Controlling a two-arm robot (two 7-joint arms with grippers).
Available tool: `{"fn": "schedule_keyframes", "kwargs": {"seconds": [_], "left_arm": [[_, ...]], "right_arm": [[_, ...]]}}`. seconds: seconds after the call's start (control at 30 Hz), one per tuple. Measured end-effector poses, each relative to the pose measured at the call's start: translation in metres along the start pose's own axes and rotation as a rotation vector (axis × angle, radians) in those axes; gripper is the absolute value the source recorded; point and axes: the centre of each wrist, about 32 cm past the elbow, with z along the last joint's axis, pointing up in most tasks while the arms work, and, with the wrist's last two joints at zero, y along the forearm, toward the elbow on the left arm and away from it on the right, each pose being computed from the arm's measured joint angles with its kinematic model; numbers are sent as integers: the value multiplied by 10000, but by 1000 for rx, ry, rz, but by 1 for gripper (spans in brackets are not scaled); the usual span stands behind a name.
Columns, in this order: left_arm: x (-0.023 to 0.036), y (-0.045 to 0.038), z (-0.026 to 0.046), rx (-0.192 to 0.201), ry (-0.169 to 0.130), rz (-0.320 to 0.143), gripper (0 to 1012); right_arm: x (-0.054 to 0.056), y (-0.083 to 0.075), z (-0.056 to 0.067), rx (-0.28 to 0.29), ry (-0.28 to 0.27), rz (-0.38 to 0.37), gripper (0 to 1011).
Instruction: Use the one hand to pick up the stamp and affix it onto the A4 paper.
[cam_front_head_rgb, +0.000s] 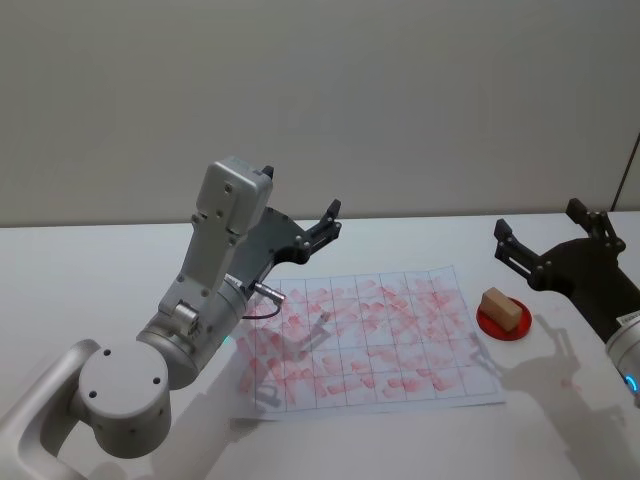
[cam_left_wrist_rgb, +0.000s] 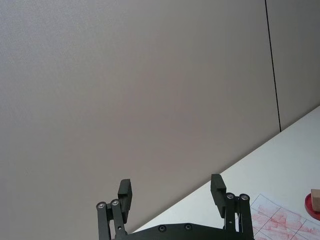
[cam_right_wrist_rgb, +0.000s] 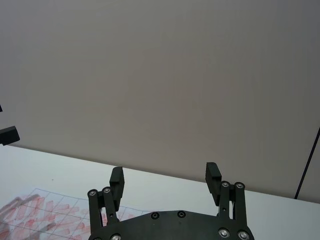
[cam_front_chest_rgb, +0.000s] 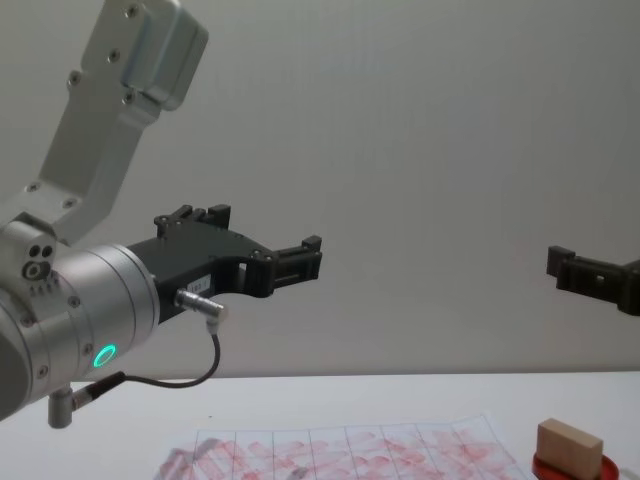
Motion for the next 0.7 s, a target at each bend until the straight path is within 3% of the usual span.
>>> {"fn": "schedule_keyframes", "kwargs": {"seconds": [0.7], "left_arm": [[0, 0, 0, 0, 0, 0, 1001]], "right_arm": [[0, 0, 0, 0, 0, 0, 1003]]}}
